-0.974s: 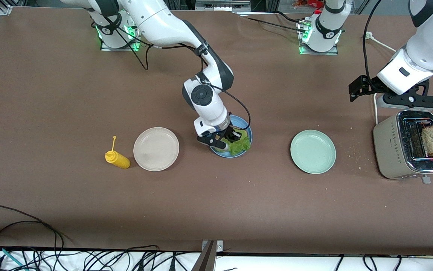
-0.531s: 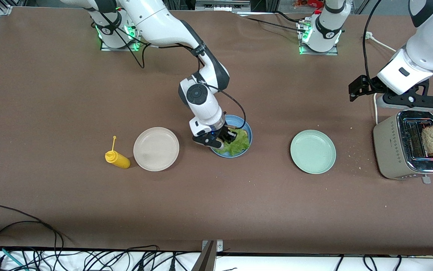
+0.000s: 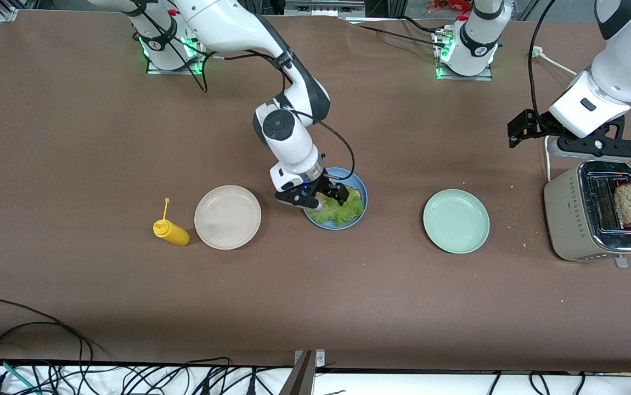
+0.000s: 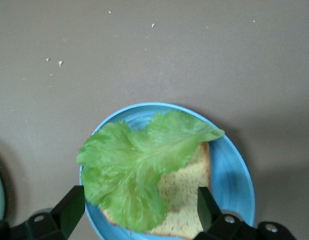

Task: Make sandwich in blue plate with both arms
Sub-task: 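Release the lettuce and move the right gripper back toward the yellow bottle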

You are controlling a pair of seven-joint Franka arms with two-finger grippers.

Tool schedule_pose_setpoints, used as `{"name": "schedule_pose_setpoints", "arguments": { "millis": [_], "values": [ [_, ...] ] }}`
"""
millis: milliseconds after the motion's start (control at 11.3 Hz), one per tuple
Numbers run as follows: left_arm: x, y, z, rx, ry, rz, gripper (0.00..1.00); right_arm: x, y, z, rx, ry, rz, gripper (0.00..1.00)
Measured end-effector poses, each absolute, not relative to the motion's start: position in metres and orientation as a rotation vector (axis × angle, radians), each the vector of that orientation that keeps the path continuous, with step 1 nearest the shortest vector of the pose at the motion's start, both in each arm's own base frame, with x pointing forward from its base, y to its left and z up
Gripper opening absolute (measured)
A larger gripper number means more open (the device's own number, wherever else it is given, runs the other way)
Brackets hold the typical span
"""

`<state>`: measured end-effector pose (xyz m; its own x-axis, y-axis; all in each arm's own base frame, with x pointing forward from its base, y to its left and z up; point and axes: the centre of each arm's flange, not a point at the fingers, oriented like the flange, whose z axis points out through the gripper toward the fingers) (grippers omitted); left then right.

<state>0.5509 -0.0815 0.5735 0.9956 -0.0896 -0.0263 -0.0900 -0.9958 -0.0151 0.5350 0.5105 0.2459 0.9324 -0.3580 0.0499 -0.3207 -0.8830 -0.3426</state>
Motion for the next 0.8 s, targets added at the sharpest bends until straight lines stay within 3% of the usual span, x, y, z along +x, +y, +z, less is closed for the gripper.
{"name": "schedule_pose_setpoints", "arguments": {
  "millis": [354,797],
  "values": [
    [0.551,-0.082,0.573,-3.122,0.142,0.040,1.00,0.525,0.505,0.260,-2.820,0.409,-0.106,1.00],
    [0.551,-0.083,0.573,-3.122,0.145,0.040,1.00,0.578,0.413,0.327,-2.906,0.201,0.028,1.00]
  ]
}}
